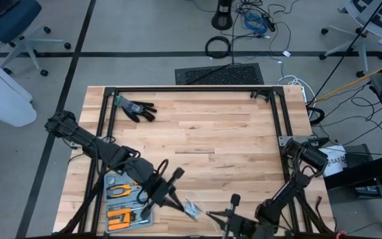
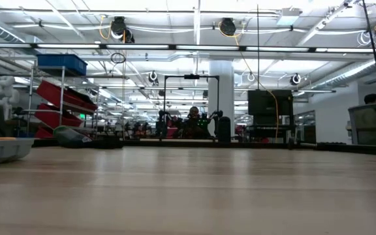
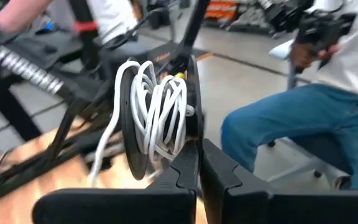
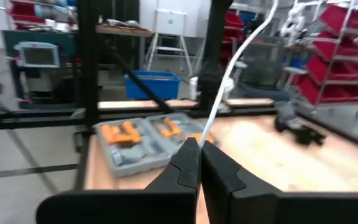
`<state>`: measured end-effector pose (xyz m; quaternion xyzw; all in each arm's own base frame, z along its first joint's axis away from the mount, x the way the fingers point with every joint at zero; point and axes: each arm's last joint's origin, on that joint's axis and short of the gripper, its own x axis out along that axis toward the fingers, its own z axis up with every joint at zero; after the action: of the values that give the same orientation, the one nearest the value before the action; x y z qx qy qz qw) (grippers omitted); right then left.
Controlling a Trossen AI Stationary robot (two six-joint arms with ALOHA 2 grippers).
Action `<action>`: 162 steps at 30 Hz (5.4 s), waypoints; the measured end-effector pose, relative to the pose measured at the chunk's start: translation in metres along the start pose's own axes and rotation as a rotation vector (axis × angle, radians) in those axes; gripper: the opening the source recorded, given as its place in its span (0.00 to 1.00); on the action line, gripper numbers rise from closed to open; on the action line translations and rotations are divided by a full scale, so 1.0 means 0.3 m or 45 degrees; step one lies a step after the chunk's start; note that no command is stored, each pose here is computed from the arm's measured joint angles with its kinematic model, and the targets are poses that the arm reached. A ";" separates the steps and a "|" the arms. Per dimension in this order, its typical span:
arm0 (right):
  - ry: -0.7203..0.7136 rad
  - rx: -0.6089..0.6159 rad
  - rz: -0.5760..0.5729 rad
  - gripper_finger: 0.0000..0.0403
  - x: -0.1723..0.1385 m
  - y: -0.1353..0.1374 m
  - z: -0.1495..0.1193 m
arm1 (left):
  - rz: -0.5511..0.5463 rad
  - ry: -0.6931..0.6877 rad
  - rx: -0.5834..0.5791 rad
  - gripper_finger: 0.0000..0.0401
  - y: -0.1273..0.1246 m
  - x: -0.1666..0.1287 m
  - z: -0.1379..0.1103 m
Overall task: Coil cords
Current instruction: Coil the white cable wire into the spool
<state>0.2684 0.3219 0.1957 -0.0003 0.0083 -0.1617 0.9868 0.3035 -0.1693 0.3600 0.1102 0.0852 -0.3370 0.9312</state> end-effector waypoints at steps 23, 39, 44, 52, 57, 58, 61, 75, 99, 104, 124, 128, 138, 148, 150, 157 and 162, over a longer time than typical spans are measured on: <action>0.008 -0.094 0.207 0.00 0.203 -0.088 0.059 | -0.066 -0.253 0.333 0.02 -0.055 0.004 0.068; 0.038 -0.001 0.222 0.00 0.052 -0.021 0.045 | 0.115 -0.175 0.353 0.02 0.054 -0.022 0.046; 0.045 0.016 0.168 0.00 -0.007 -0.006 0.037 | 0.166 -0.135 0.312 0.02 0.064 -0.054 0.053; 0.032 0.022 0.116 0.00 -0.056 0.005 0.039 | 0.185 -0.029 0.213 0.02 0.046 -0.107 0.055; 0.020 0.049 0.139 0.00 -0.079 0.010 0.053 | 0.230 0.105 0.107 0.02 0.044 -0.117 0.027; 0.019 0.051 0.141 0.00 -0.084 0.010 0.059 | 0.231 0.123 0.092 0.02 0.043 -0.117 0.023; 0.013 0.078 0.151 0.00 -0.101 0.009 0.077 | 0.254 0.177 0.063 0.02 0.042 -0.119 0.010; 0.006 0.171 0.209 0.00 -0.185 0.008 0.139 | 0.286 0.305 -0.078 0.02 0.038 -0.125 -0.024; 0.014 0.085 0.314 0.00 -0.197 -0.059 0.273 | 0.251 0.390 -0.204 0.02 -0.043 -0.117 -0.034; -0.005 0.009 0.309 0.02 -0.190 -0.073 0.297 | 0.249 0.403 -0.204 0.02 -0.044 -0.118 -0.037; 0.062 -0.229 0.112 0.40 0.133 -0.202 0.277 | 0.337 0.578 -0.194 0.02 -0.033 -0.136 -0.078; 0.014 -0.238 0.131 0.35 0.194 -0.240 0.309 | 0.332 0.591 -0.192 0.02 -0.036 -0.137 -0.081; 0.011 -0.224 0.193 0.26 0.286 -0.295 0.313 | 0.327 0.589 -0.191 0.02 -0.038 -0.136 -0.080; 0.094 -0.189 0.203 0.21 0.323 -0.325 0.288 | 0.315 0.583 -0.186 0.02 -0.048 -0.134 -0.077; 0.096 -0.179 0.208 0.21 0.325 -0.326 0.288 | 0.312 0.580 -0.184 0.02 -0.051 -0.133 -0.076; 0.094 -0.184 0.219 0.21 0.309 -0.313 0.288 | 0.317 0.576 -0.216 0.02 -0.053 -0.133 -0.076; 0.094 -0.182 0.219 0.21 0.304 -0.309 0.288 | 0.308 0.575 -0.212 0.02 -0.060 -0.132 -0.074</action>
<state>0.3267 0.2047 0.2808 -0.0641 0.0561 -0.0753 0.9935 0.2600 -0.1528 0.3452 0.1150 0.3044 -0.1818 0.9279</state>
